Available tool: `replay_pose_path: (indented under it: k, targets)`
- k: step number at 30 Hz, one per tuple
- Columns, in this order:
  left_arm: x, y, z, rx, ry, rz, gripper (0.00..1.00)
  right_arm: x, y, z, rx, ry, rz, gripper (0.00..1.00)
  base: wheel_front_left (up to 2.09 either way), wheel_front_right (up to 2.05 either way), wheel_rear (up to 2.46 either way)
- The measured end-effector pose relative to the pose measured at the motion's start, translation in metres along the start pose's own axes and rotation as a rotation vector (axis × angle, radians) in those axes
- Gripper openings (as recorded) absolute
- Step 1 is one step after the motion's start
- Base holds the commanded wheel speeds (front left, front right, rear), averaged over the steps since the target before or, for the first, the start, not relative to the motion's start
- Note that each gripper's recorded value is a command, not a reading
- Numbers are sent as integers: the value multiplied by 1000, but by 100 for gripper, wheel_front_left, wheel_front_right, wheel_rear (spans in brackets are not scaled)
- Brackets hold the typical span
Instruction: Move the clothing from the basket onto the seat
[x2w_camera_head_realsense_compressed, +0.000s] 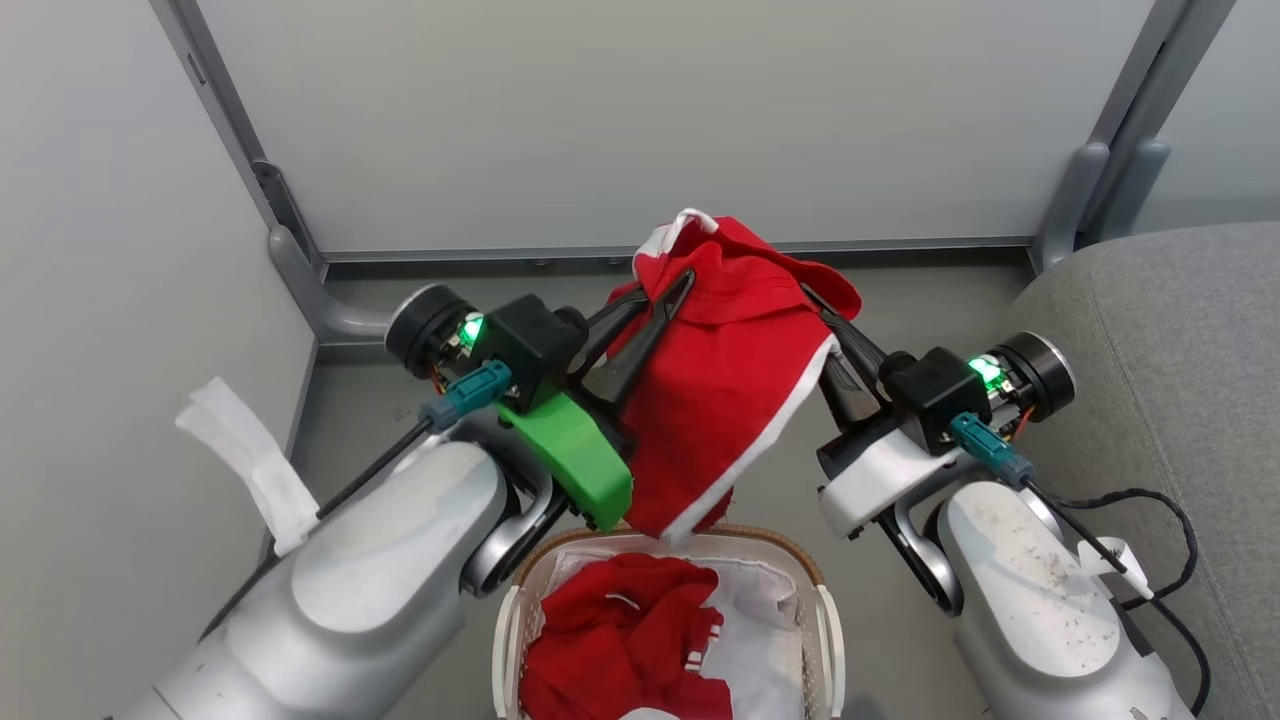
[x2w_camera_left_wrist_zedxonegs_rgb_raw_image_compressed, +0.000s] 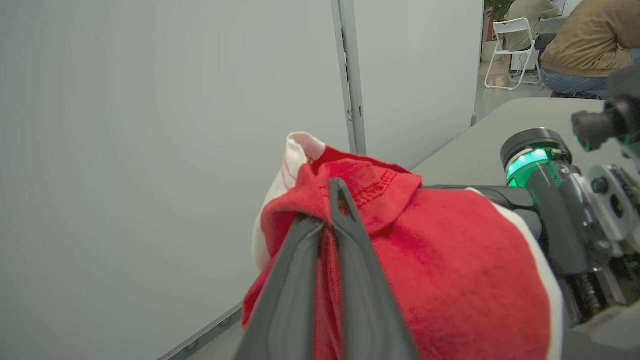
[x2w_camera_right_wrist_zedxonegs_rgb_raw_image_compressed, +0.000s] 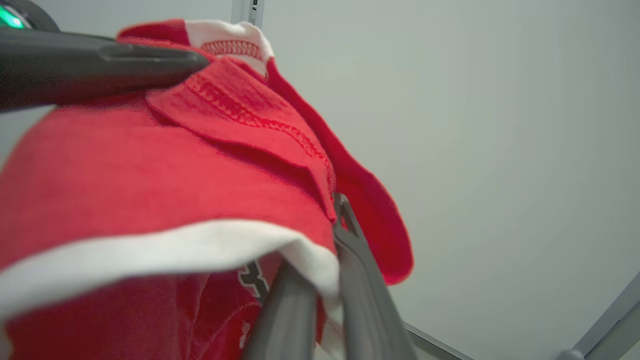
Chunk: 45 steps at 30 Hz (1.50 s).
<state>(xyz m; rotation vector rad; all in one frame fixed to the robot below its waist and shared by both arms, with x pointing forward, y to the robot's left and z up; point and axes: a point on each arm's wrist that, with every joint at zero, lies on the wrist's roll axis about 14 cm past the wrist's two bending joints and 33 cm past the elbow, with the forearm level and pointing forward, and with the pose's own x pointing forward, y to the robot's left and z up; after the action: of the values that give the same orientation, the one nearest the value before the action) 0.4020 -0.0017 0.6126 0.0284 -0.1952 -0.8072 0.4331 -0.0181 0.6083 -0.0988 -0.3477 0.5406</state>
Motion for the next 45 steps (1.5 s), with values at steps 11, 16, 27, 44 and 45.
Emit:
replay_pose_path:
  k: [11, 16, 27, 44, 45]
  targets:
    - [-26, -9, -46, -171, 37, 108, 100, -16, -25, -11, -5, 33, -89, 0, 0, 0, 0]
    - [-39, -15, -66, -226, 67, 137, 100, -25, -37, -18, -1, 54, -131, 0, 0, 0, 0]
    - [-65, -26, -99, -287, 126, 188, 100, -41, -48, -25, 19, 73, -182, 0, 0, 0, 0]
    - [-62, -41, -109, -293, 135, 186, 100, -82, -79, -36, 35, 119, -320, 0, 0, 0, 0]
    - [-61, -42, -109, -296, 136, 180, 100, -85, -81, -36, 34, 121, -329, 0, 0, 0, 0]
